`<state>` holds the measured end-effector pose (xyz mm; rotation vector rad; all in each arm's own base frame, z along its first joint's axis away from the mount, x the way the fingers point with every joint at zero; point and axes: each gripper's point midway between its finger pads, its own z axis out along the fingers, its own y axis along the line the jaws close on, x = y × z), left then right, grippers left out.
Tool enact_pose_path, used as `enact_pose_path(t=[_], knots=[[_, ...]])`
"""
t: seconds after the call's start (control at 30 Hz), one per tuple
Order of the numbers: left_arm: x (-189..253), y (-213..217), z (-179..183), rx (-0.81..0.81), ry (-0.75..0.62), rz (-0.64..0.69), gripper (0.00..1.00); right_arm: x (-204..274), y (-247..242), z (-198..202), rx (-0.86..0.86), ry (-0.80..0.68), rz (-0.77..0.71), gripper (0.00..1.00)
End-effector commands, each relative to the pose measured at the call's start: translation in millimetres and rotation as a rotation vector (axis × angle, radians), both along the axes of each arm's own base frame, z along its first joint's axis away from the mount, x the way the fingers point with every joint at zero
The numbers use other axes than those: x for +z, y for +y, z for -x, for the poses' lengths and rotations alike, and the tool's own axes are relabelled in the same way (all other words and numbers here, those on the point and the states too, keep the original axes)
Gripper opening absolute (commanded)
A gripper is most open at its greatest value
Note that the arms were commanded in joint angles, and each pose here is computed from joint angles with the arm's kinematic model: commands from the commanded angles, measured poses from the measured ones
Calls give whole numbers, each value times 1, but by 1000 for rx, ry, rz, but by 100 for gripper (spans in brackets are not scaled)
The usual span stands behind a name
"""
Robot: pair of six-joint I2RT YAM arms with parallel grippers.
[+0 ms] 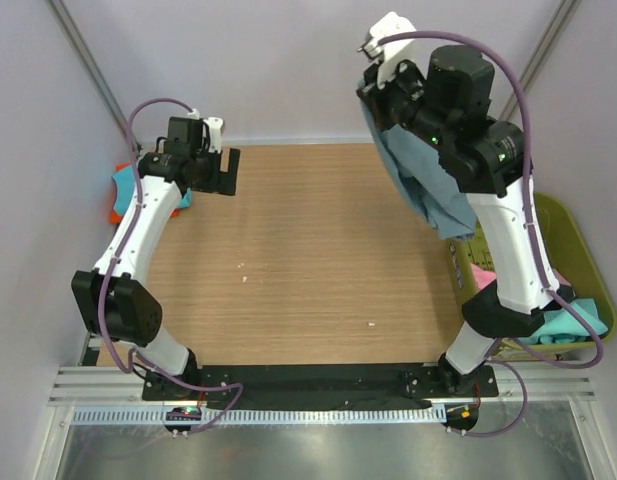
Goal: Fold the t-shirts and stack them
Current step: Move the tshirt to the center of the board
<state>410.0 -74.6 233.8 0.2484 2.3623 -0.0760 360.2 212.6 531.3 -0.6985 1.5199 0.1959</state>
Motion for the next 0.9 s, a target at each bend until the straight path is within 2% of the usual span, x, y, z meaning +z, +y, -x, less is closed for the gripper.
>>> enact_pose_path(t=[0.0, 0.2, 0.33, 0.37, 0.43, 0.47, 0.5, 0.53, 0.57, 0.6, 0.63, 0.73, 0.87], knots=[[15, 15, -1, 46, -66, -35, 96, 100, 5, 34, 7, -330, -109, 1], [13, 39, -1, 118, -68, -60, 97, 149, 37, 67, 65, -506, -194, 1], [11, 45, 2, 136, -63, -64, 97, 142, 40, 58, 24, -507, -166, 1], [11, 46, 3, 137, -62, -65, 98, 109, 53, 40, 10, -444, -97, 1], [8, 47, 5, 138, -59, -66, 98, 86, 38, 26, -64, -397, -69, 1], [8, 47, 6, 139, -60, -65, 98, 35, 48, 4, -63, -304, -1, 1], [5, 47, 7, 137, -51, -66, 98, 33, 23, -3, -106, -300, -26, 1], [4, 47, 8, 135, -49, -64, 98, 16, 21, -9, -101, -256, -53, 1], [3, 46, 9, 131, -44, -62, 98, -33, 20, -24, -118, -176, 1, 1], [0, 45, 10, 128, -35, -63, 98, -39, 8, -26, -148, -173, -10, 1], [-1, 45, 11, 124, -31, -60, 98, -79, -8, -41, -214, -95, 20, 1], [-1, 43, 13, 109, -21, -54, 98, -141, -57, -58, -338, 34, 62, 1], [2, 29, 23, 16, -1, -17, 97, -197, -105, -57, -462, 208, 24, 1]])
